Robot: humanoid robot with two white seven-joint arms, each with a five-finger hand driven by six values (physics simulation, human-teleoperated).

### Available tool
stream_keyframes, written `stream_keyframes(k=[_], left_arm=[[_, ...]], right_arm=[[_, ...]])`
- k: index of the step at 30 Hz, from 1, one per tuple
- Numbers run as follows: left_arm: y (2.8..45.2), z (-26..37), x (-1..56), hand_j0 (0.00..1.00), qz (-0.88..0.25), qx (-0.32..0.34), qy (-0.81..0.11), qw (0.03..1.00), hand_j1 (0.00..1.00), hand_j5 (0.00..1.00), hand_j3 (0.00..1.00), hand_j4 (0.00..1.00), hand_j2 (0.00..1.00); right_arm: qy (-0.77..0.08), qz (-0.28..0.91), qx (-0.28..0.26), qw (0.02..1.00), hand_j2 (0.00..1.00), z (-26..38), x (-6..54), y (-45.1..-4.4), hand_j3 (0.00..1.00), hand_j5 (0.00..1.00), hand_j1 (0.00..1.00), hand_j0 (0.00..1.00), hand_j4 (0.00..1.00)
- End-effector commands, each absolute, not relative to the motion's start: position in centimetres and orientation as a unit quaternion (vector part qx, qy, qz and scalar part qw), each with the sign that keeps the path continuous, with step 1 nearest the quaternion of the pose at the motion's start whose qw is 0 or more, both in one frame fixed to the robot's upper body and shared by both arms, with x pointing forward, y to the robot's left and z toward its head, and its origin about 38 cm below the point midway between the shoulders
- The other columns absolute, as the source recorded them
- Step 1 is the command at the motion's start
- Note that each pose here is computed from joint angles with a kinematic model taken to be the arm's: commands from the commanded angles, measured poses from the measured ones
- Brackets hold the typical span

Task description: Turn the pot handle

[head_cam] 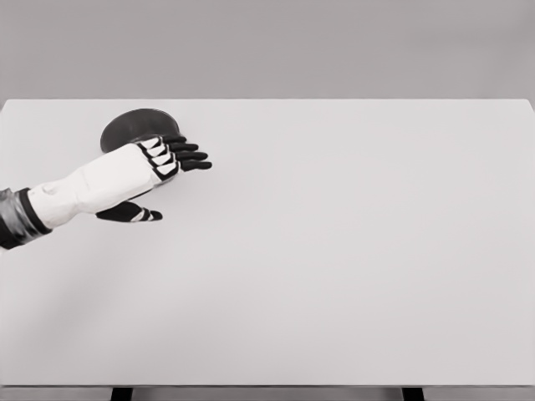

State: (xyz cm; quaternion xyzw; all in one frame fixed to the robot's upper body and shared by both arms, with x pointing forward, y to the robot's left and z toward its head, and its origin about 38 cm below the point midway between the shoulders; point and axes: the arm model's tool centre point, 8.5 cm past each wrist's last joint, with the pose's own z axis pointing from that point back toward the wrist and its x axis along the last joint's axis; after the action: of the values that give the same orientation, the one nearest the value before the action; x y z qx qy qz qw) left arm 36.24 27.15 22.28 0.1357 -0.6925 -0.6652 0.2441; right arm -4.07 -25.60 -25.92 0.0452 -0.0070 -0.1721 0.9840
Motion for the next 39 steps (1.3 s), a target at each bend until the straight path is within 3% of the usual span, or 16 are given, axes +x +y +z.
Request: stream_keyframes(k=[1, 3, 12, 23, 39], left_arm=[[27.1, 22.2, 36.4, 1.0, -0.667, 0.144, -0.683, 0.259, 1.0, 1.0, 1.0, 1.0, 1.0], [27.3, 22.7, 37.4, 1.0, -0.68, 0.187, -0.662, 0.255, 1.0, 1.0, 1.0, 1.0, 1.0], [26.5, 21.1, 39.2, 1.0, -0.675, 0.254, -0.617, 0.315, 1.0, 1.0, 1.0, 1.0, 1.0], [25.8, 18.9, 39.5, 1.0, -0.67, 0.263, -0.592, 0.362, 1.0, 1.0, 1.0, 1.0, 1.0], [26.7, 17.7, 40.1, 1.0, -0.659, 0.332, -0.543, 0.4, 1.0, 1.0, 1.0, 1.0, 1.0]], right_arm=[[-0.007, -0.172, 0.045, 0.984, 1.0, -25.9, -4.1, -25.6, 1.0, 1.0, 1.0, 1.0, 1.0], [-0.008, -0.172, 0.045, 0.984, 1.0, -25.9, -4.1, -25.6, 1.0, 1.0, 1.0, 1.0, 1.0], [-0.007, -0.172, 0.045, 0.984, 1.0, -25.9, -4.1, -25.6, 1.0, 1.0, 1.0, 1.0, 1.0], [-0.007, -0.172, 0.045, 0.984, 1.0, -25.9, -4.1, -25.6, 1.0, 1.0, 1.0, 1.0, 1.0], [-0.008, -0.172, 0.045, 0.984, 1.0, -25.9, -4.1, -25.6, 1.0, 1.0, 1.0, 1.0, 1.0]])
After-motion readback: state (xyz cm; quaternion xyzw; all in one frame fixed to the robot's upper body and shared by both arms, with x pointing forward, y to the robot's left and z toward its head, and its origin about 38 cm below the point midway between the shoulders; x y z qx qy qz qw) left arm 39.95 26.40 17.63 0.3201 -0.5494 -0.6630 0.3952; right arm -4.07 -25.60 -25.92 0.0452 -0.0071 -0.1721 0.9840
